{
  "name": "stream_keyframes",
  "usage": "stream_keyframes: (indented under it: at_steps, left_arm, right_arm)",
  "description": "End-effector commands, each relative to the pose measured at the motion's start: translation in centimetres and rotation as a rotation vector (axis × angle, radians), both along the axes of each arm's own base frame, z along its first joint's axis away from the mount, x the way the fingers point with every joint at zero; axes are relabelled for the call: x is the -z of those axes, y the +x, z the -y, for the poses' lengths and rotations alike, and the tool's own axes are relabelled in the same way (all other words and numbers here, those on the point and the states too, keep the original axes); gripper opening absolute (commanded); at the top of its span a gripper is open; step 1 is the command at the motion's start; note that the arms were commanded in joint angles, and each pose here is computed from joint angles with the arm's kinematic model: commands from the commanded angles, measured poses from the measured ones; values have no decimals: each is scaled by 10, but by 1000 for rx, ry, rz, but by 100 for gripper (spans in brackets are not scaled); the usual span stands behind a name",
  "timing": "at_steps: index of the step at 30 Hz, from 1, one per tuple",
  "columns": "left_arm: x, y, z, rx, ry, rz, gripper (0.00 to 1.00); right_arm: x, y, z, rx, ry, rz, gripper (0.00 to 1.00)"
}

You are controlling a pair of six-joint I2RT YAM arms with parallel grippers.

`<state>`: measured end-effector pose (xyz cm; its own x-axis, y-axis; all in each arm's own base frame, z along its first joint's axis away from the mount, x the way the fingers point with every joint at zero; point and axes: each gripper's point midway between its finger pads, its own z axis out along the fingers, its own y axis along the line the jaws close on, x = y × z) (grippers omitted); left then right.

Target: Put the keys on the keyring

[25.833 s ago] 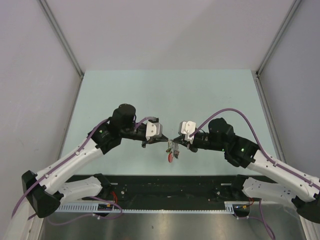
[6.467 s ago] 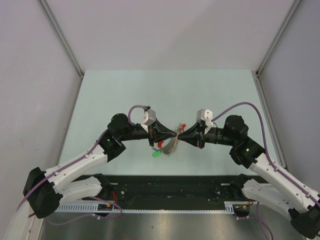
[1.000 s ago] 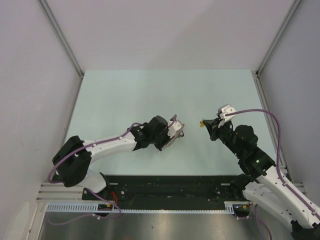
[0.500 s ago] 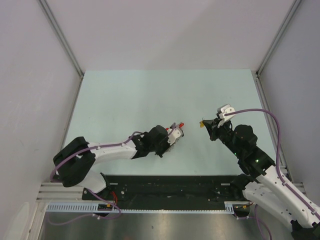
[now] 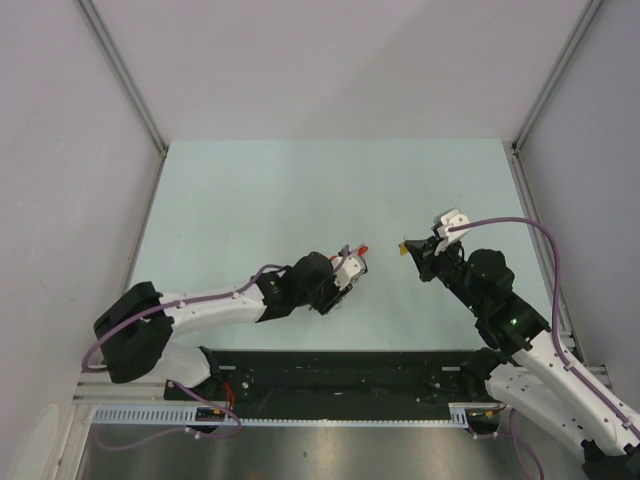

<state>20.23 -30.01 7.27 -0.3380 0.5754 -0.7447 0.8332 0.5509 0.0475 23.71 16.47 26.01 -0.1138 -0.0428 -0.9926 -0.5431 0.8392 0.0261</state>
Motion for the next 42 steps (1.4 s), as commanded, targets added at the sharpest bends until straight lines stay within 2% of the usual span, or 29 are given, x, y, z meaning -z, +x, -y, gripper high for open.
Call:
stream_keyframes:
  at_steps: [1, 6, 11, 19, 25, 31, 42]
  left_arm:
    - [-11, 5, 4, 28, 36, 17, 45]
    - [3, 9, -1, 29, 139, -6, 48]
    - [8, 5, 7, 17, 136, -53, 50]
    - [16, 1, 19, -87, 162, -93, 50]
    - [21, -3, 26, -173, 152, -161, 46]
    - [27, -9, 32, -171, 155, -195, 33]
    - [39, -4, 33, -199, 207, -198, 29]
  right_arm:
    - [-5, 0, -3, -12, 23, 12, 0]
    - [-8, -1, -2, -12, 28, 19, 0]
    - [-8, -1, -1, -4, 27, 20, 0]
    - [-9, 2, 6, 46, 45, 13, 0]
    - [-6, 3, 8, 63, 39, 7, 0]
    - [-7, 4, 8, 63, 42, 5, 0]
    - [-7, 4, 8, 61, 42, 7, 0]
